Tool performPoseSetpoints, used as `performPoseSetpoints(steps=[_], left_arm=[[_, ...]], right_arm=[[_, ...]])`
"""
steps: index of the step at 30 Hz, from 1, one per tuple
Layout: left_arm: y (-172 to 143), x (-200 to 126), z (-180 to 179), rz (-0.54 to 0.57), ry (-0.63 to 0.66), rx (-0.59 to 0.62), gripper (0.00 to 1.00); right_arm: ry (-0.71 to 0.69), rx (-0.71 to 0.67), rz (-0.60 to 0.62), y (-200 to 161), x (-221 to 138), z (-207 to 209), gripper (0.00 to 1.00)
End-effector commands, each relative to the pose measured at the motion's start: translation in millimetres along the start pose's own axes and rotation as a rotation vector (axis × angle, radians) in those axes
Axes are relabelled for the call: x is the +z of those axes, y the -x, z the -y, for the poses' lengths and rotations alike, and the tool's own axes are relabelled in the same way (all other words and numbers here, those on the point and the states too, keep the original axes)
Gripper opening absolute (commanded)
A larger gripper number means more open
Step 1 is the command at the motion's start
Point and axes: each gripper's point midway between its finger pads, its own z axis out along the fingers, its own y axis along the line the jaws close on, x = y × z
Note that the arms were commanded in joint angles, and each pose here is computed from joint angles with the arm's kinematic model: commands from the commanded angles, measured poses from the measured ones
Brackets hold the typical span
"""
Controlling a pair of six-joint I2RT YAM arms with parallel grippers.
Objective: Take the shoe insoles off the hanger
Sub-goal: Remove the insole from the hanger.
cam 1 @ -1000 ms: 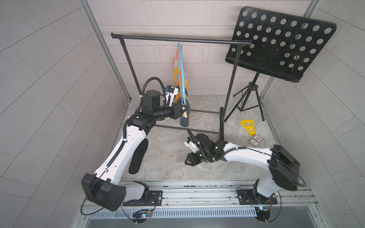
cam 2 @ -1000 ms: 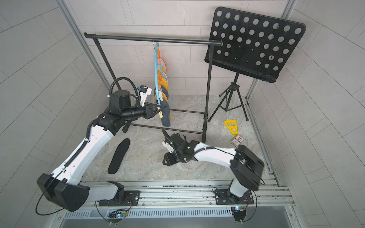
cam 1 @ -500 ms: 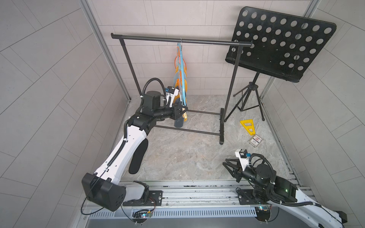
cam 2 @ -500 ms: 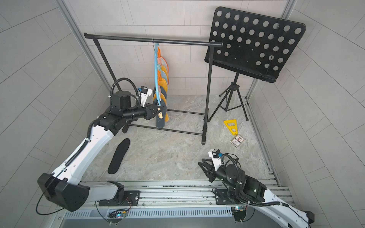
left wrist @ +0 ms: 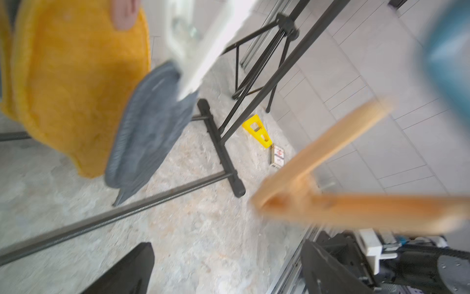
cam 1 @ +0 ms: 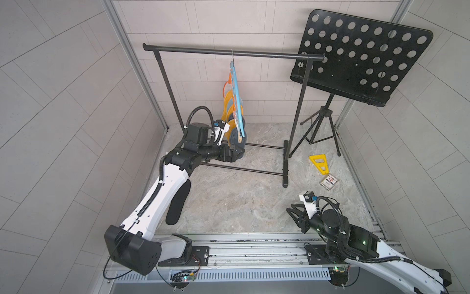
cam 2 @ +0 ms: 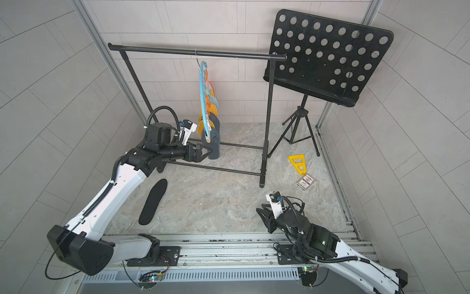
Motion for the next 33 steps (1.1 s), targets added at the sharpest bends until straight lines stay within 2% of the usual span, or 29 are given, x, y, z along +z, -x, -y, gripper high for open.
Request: performPoseSetpoints(steps=[1,4,7,10,12,14,19,26,33], left_arm=[[-29.9,-31.5,-0.5,-0.024,0.076,0.047,1.0],[-57.7,-51.7,-11.8,0.0,0.166,0.039,1.0],[-93.0,-76.6,-36.4,0.038,0.323,-0.012,1.0],[-123.2,-106.7,-47.7,0.089,0.428,0.02,1.0],[-122.8,-135.9,-48.1,0.242,0.482,0.028,1.0],[-123.8,-152.2,-41.3,0.375,0.46,0.057,1.0],[-136.2,-179.4,-46.9,0.506,0.522,0.086,1.0],[-138.4,-171.6,-46.7,0.467,0.505,0.082,1.0],[-139.5,-172.7,-41.8,0.485,0.479,0.098,1.0]], right_arm=[[0.001,-0.01,0.007,1.3,-0.3,-0.5,0.35],[0.029,-0.024,-0.002,-1.0,1.6,-5.5,0.36],[0.042,-0.026,-0.013,-2.9,3.3,-7.9,0.36],[0.053,-0.026,-0.019,-3.5,4.0,-10.1,0.36],[0.061,-0.027,-0.03,-6.9,5.9,-11.4,0.36],[0.065,-0.03,-0.038,-8.5,7.7,-12.5,0.36],[0.075,-0.047,-0.065,-13.7,13.7,-15.0,0.36],[0.097,-0.025,-0.035,19.0,27.2,-22.6,0.4],[0.206,0.072,-0.009,102.3,76.1,-23.1,0.42]])
